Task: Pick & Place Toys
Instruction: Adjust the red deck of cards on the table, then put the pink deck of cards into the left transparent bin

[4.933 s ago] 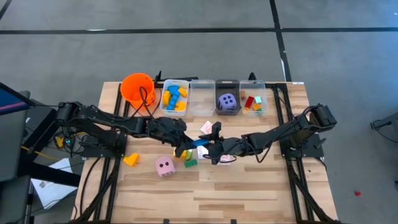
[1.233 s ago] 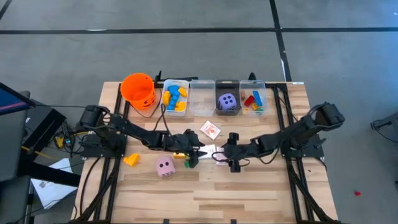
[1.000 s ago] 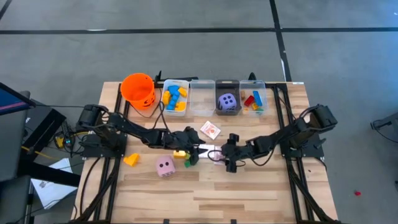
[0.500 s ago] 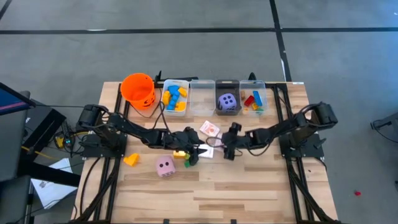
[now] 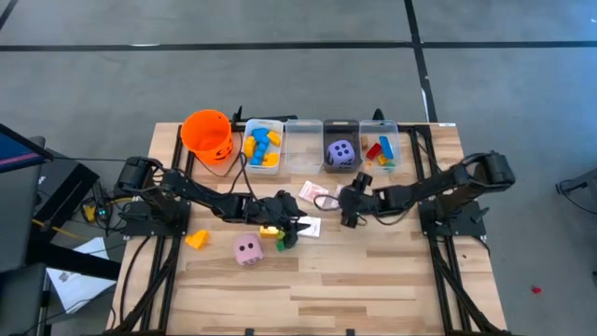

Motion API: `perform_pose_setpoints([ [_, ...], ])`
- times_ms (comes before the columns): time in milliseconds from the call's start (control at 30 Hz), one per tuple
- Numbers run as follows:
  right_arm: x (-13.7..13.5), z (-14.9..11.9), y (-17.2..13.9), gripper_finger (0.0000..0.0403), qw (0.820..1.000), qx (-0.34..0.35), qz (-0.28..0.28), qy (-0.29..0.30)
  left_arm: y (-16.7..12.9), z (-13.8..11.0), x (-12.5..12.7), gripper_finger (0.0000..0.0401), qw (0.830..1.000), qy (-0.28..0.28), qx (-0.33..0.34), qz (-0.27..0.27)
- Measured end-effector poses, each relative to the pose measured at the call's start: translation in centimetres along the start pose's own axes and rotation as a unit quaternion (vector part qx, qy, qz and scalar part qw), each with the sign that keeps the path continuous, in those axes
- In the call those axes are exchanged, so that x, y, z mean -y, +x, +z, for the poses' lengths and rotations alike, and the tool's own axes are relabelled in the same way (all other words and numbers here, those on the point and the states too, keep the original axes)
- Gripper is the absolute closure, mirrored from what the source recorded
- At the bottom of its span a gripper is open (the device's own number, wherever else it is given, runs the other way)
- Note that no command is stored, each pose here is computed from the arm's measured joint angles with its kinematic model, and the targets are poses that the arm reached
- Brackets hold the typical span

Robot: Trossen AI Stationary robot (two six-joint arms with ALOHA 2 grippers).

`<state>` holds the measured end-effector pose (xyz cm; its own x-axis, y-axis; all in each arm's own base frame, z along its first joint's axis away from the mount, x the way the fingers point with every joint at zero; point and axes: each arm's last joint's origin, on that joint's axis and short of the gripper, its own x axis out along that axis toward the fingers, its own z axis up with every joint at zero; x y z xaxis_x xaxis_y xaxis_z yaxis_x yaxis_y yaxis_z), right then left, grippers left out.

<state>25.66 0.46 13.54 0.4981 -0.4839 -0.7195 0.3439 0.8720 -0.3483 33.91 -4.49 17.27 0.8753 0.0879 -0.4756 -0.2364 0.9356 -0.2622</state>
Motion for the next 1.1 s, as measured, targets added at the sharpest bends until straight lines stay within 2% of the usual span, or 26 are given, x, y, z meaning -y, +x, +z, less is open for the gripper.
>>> perform_pose_setpoints([
  [233, -1.1, 1.7, -5.3, 0.0117, 0.991, 0.105, 0.081, 0.017, 0.0, -0.2, -0.1, 0.0216, 1.0, 0.002, -0.009, 0.004],
  [367, -2.1, 1.7, -6.6, 0.0117, 0.982, 0.121, 0.144, 0.009, 0.0, -0.2, -0.1, 0.0216, 1.0, 0.002, -0.009, 0.004],
  [533, -4.3, 1.7, -5.3, 0.0117, 0.976, 0.128, 0.174, 0.011, 0.0, -0.2, -0.1, 0.0216, 1.0, 0.002, -0.009, 0.004],
  [800, -8.3, 0.8, -1.1, 0.0117, 0.972, 0.151, 0.181, -0.018, 0.0, -0.6, -0.2, 0.0216, 0.999, 0.006, -0.032, -0.001],
  [1100, -8.7, 0.1, 1.4, 0.0117, 0.977, 0.135, 0.168, 0.006, 0.0, -0.8, -0.2, 0.0216, 0.999, 0.009, -0.046, 0.001],
])
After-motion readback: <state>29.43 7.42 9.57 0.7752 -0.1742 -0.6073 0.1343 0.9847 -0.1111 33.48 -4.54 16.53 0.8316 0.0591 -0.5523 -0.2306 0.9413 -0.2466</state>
